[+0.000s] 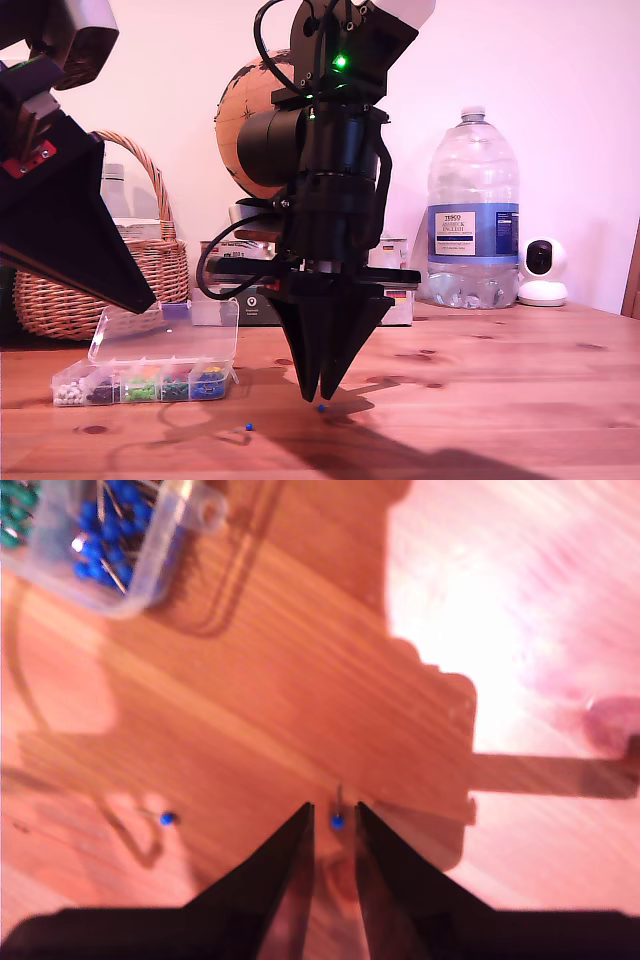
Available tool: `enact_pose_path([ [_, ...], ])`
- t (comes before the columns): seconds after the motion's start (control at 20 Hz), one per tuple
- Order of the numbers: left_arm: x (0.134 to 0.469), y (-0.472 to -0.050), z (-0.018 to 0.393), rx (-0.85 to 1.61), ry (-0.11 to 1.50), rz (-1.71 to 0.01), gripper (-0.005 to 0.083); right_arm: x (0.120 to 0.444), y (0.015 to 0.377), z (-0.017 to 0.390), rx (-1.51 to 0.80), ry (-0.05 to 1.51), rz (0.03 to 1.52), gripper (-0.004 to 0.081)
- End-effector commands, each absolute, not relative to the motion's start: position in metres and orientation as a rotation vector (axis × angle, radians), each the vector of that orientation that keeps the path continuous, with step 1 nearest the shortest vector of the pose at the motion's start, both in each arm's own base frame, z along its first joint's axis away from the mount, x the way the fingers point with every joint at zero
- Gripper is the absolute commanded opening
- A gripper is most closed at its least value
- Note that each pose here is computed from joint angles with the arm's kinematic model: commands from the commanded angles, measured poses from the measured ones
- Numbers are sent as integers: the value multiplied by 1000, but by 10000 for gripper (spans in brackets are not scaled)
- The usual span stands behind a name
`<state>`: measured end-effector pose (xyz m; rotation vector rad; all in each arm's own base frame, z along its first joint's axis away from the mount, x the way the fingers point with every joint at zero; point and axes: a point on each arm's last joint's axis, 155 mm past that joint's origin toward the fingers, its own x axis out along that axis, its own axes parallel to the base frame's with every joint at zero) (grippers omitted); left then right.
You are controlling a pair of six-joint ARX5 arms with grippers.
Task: Sort the loose pins on the table into their correct compartments
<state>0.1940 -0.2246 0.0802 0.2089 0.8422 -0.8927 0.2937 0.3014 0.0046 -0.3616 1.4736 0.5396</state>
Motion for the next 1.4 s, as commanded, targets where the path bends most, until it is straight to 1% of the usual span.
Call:
enact_pose_path([
  [0.0, 191, -223, 74, 214, 855, -898, -21, 290, 302, -1, -370, 1490, 535, 111],
  [0.8, 190, -223, 74, 214, 860, -900, -21, 291, 301, -5, -381, 1491, 528, 111],
  [1.0, 190, -223, 73, 214, 861, -899, -21, 287, 297, -15, -393, 1524, 518, 111],
  [1.35, 190, -223, 73, 214, 861, -899, -21, 285, 295, -16, -402, 1532, 516, 105],
])
